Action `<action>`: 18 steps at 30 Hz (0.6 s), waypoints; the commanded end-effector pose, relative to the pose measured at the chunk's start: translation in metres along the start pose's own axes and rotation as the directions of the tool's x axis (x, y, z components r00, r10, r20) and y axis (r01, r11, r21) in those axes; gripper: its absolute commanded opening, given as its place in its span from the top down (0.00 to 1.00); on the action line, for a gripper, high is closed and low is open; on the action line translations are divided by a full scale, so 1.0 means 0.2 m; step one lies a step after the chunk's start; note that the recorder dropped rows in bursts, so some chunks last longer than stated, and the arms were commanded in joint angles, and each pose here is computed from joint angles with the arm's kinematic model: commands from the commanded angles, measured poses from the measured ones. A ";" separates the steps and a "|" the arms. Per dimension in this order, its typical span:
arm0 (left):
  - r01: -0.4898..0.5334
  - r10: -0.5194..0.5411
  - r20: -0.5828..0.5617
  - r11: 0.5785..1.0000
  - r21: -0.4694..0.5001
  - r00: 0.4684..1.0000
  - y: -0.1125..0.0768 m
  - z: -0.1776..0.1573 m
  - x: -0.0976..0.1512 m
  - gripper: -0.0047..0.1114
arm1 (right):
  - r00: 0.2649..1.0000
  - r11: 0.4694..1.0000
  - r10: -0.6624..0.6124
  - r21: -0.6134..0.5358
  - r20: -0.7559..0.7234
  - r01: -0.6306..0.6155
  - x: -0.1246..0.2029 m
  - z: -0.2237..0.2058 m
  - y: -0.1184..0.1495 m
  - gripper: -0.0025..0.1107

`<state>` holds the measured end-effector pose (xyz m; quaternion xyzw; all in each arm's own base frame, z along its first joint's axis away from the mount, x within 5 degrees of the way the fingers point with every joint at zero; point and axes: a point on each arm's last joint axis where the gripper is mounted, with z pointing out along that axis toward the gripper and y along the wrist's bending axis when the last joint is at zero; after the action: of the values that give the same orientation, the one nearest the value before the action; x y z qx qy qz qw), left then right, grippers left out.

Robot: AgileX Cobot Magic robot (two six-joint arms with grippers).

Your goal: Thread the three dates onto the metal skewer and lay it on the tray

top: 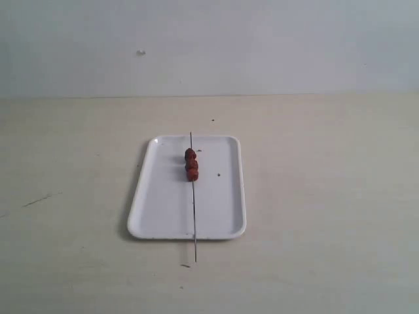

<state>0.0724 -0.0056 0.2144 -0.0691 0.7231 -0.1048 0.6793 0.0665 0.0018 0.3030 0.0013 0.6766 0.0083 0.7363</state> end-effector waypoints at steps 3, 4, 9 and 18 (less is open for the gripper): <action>0.013 -0.013 0.000 1.000 0.012 1.000 0.00 0.00 0.00 0.96 | 0.996 0.999 -0.012 0.033 -0.090 0.015 0.13 0.02 -0.02 0.98; 0.013 -0.013 0.000 1.000 0.012 1.000 0.00 0.00 0.00 0.96 | 0.994 0.999 -0.012 0.050 -0.108 0.017 0.16 0.02 -0.02 0.98; 0.013 -0.013 0.000 1.000 0.015 1.000 -0.01 0.00 0.00 0.96 | 0.991 0.989 0.001 0.146 -0.135 0.019 0.27 -0.01 -0.06 0.98; 0.013 -0.013 0.000 1.000 0.015 1.000 -0.01 0.00 0.00 0.96 | 0.979 0.976 0.088 0.211 -0.183 -0.048 0.44 -0.04 -0.08 0.98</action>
<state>0.0724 -0.0058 0.2144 -0.0692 0.7230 -0.1060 0.6792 0.0683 -0.0107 0.2217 0.0819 0.7432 -0.0355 0.6631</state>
